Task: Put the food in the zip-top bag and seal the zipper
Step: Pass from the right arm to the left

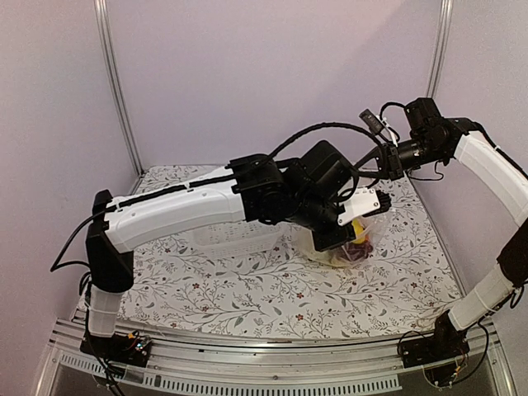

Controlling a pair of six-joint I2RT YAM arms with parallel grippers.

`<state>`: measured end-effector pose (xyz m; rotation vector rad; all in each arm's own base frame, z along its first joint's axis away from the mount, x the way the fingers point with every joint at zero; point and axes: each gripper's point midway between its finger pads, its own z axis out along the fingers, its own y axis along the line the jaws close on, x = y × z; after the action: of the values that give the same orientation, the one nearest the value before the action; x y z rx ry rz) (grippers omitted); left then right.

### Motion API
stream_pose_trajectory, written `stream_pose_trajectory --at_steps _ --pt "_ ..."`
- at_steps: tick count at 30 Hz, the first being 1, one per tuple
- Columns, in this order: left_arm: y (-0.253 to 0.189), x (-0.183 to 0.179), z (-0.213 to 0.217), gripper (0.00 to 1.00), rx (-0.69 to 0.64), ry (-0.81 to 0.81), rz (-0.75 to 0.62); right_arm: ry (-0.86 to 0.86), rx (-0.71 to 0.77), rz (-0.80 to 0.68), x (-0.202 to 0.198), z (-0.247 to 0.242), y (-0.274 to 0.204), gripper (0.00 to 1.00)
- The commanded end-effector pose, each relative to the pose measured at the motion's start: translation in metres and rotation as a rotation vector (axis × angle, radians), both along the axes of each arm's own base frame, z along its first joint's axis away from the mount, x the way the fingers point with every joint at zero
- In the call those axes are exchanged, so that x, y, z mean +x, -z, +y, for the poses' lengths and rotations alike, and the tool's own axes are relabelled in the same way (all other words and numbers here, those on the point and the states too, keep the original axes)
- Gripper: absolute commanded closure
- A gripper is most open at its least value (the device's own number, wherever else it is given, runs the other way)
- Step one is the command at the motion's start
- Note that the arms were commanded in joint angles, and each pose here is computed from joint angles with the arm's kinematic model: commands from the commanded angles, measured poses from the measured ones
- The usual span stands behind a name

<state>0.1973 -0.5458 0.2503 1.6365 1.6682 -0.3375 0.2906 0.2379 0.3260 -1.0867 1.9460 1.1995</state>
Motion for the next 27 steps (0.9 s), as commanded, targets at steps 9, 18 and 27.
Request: stream_pose_trajectory --at_steps 9,18,27 --pt "0.012 -0.002 -0.008 0.64 0.013 0.046 0.04 -0.02 0.024 -0.038 0.002 0.007 -0.01 1.0" --pt "0.019 0.012 -0.01 0.75 0.016 -0.011 0.035 -0.018 0.025 -0.032 0.003 0.007 -0.009 1.0" --pt "0.014 0.018 -0.017 0.92 -0.016 -0.01 0.048 -0.018 0.02 -0.021 0.002 0.008 -0.005 1.0"
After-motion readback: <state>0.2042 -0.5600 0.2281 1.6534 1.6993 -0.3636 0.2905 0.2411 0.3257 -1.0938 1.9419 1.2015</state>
